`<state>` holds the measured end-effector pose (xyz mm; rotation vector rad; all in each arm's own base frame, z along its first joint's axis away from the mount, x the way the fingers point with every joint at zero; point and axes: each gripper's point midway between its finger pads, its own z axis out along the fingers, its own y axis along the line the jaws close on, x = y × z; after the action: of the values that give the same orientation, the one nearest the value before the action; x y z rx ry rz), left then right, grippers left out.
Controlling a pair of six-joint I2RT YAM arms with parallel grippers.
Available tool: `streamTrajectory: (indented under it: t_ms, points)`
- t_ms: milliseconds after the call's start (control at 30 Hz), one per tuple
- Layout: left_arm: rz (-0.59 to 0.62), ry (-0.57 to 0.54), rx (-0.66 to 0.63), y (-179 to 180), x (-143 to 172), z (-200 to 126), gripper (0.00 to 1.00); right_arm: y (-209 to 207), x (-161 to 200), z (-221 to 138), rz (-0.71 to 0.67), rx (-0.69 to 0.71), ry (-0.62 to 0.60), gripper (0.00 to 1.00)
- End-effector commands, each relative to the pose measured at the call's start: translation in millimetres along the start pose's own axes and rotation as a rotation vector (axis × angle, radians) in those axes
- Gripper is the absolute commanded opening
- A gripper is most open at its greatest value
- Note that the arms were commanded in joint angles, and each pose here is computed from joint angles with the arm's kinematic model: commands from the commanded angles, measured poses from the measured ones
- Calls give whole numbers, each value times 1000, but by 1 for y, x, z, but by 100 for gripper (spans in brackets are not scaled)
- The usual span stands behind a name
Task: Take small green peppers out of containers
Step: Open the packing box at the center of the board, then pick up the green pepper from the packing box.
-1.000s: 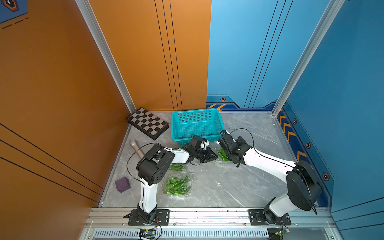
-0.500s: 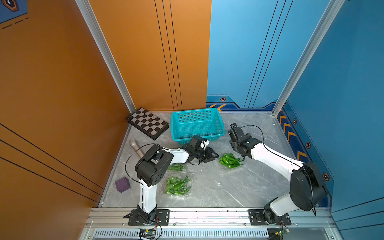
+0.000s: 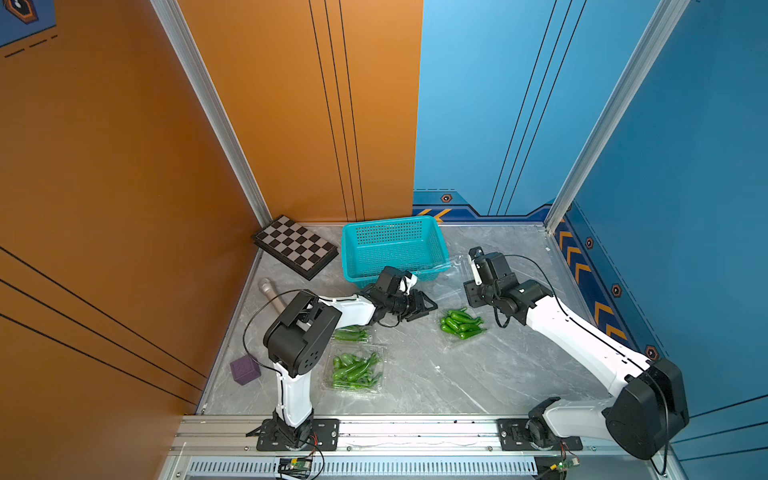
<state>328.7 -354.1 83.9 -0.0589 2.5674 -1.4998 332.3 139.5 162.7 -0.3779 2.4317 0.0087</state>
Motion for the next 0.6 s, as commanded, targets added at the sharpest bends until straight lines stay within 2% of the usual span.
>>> streamTrajectory:
  t_ms: [0, 200, 400, 567]
  points:
    - [11, -4, -12, 6, -5, 1, 48, 29, 45, 10, 25, -148, 160, 54]
    - [28, -12, 9, -6, -13, 2, 50, 52, 60, 19, 16, -242, 213, 53]
    - [32, -24, 0, -5, -11, -4, 54, 65, 69, 32, -7, -269, 254, 53]
    - [17, -8, -74, 18, 4, -13, 56, 62, 71, 40, -11, -244, 256, 53]
